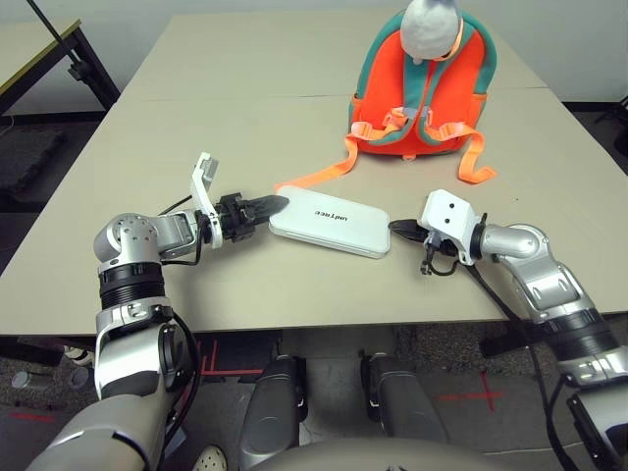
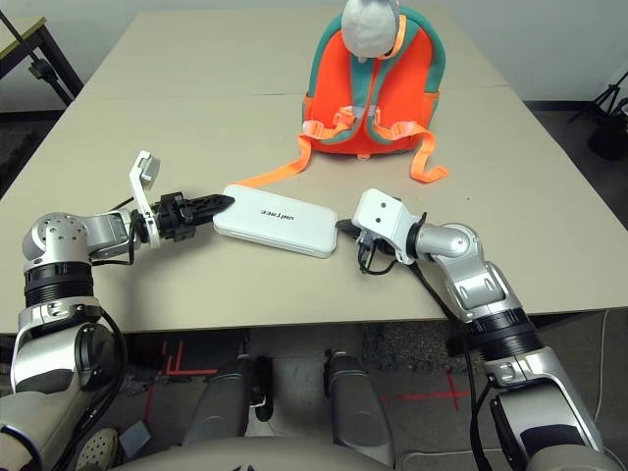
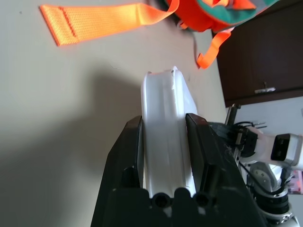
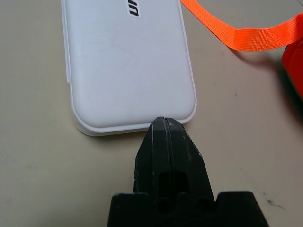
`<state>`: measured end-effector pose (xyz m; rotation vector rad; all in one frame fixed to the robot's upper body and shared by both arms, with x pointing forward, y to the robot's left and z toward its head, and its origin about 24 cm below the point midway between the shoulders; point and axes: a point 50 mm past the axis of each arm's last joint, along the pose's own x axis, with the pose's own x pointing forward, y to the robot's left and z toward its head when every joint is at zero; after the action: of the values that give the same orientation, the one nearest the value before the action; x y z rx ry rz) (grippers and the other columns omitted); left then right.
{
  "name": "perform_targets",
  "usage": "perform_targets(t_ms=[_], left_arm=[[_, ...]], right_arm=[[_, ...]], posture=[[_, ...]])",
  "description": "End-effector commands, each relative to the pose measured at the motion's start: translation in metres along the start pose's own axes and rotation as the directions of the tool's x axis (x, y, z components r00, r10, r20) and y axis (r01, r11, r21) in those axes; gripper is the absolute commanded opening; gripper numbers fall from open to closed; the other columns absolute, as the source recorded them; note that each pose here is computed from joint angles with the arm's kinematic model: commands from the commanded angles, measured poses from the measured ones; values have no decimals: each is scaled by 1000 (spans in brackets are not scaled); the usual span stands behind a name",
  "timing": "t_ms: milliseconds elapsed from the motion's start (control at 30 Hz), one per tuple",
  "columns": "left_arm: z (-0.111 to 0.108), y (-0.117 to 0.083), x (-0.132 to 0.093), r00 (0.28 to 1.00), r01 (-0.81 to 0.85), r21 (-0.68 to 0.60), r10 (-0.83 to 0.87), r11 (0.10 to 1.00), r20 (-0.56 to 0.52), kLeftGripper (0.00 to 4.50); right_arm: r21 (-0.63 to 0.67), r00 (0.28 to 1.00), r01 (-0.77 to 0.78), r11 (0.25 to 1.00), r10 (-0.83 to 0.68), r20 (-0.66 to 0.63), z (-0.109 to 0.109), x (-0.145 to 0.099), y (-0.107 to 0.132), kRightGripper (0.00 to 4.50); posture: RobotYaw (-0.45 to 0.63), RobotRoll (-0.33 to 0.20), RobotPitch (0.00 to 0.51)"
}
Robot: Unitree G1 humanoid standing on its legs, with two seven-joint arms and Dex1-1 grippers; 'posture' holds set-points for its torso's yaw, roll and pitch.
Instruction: Put the pencil case into the backpack and zip it.
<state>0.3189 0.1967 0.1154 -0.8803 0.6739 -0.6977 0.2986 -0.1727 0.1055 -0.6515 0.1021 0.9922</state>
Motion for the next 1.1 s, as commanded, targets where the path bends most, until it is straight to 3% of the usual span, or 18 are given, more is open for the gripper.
perform_targets(t_ms=[33, 133, 233, 467, 567, 667, 833, 1100], left_arm=[[-5, -1, 8, 1000, 6, -1, -6, 1000, -27, 1294], [7, -8, 4, 996, 51, 22, -52, 998, 68, 1283], [19, -16, 0, 988, 79, 37, -83, 996, 134, 1279], [26, -20, -4, 982, 93, 40, -98, 995, 159, 1238], [20, -21, -1, 989, 99, 25, -101, 995, 107, 1237], [10, -21, 5, 992, 109, 23, -110, 994, 54, 1237], [14, -21, 3, 990, 113, 25, -115, 993, 81, 1229], [51, -44, -22, 959, 110, 156, -146, 982, 244, 1229]], right_arm=[[-3, 1000, -9, 1000, 9, -6, -2, 2, 3, 0], [-6, 1000, -4, 1000, 4, -16, -3, 1, 2, 0], [-11, 1000, -1, 1000, 1, -29, -5, 1, 2, 622], [-19, 999, 1, 1000, -2, -37, -7, 2, 2, 3255], [-19, 999, 3, 1000, -4, -39, -7, 2, 1, 4359], [-19, 999, 3, 1000, -4, -42, -8, 2, 1, 4500], [-19, 999, 7, 1000, -8, -47, -9, 1, 1, 4500], [12, 991, 89, 996, -87, -98, -16, -3, -7, 4500]], posture=[[-77, 0, 135], [-75, 0, 135], [-69, 0, 135], [-66, 0, 136], [-67, 0, 136], [-71, 0, 137], [-71, 0, 137], [-69, 0, 141]])
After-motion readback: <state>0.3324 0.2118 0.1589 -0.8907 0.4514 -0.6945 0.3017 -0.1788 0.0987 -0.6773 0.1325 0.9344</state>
